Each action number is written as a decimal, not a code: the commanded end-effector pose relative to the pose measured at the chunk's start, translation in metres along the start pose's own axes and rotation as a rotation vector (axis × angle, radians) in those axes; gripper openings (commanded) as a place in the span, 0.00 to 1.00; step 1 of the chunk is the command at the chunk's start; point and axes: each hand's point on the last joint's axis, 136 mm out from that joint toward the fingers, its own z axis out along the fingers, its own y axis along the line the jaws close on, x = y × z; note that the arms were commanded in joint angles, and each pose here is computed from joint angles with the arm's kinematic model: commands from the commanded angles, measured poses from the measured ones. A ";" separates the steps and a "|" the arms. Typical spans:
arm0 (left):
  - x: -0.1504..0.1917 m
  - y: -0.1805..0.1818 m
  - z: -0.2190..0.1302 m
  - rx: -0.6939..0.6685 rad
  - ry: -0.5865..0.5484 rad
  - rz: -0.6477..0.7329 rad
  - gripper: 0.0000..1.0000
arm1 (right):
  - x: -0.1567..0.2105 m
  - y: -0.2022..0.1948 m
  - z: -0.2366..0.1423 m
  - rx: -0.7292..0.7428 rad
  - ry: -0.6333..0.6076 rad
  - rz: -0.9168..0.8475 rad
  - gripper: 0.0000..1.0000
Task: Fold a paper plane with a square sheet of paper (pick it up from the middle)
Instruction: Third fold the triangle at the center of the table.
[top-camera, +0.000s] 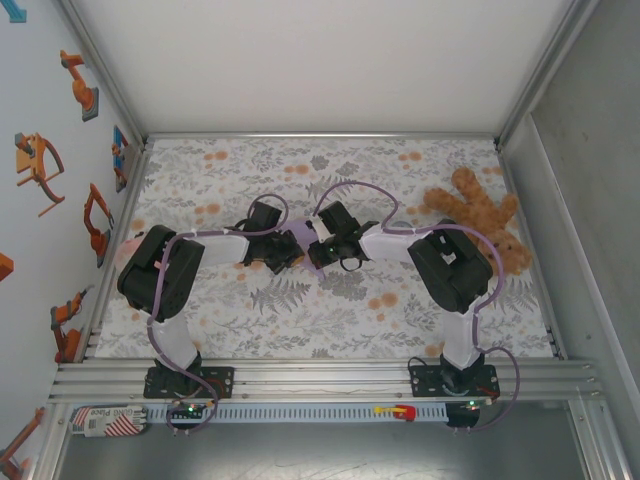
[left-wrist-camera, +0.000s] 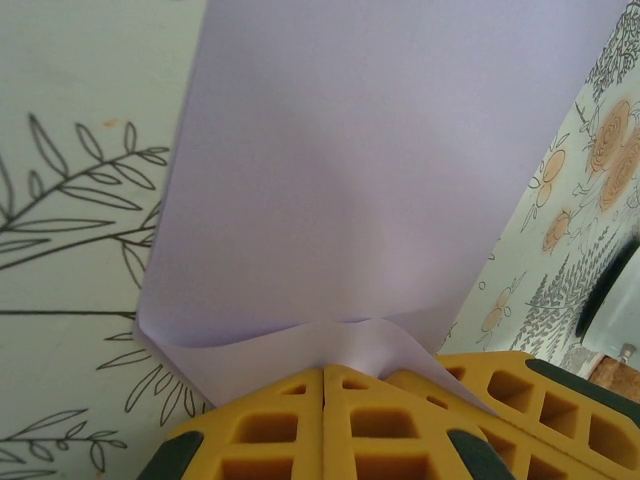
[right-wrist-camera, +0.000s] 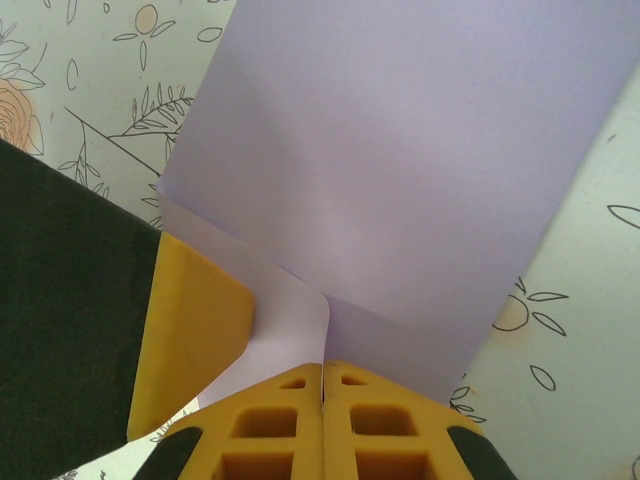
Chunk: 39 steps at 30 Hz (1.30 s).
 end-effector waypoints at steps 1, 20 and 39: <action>0.007 0.028 0.006 -0.097 0.020 -0.004 0.05 | 0.006 -0.009 0.005 0.024 0.032 0.024 0.00; 0.009 0.065 0.015 -0.210 0.017 -0.046 0.03 | -0.024 -0.024 -0.061 0.103 -0.121 0.173 0.38; 0.021 0.073 0.025 -0.218 0.088 -0.031 0.03 | 0.000 0.013 -0.054 -0.148 -0.085 0.484 0.04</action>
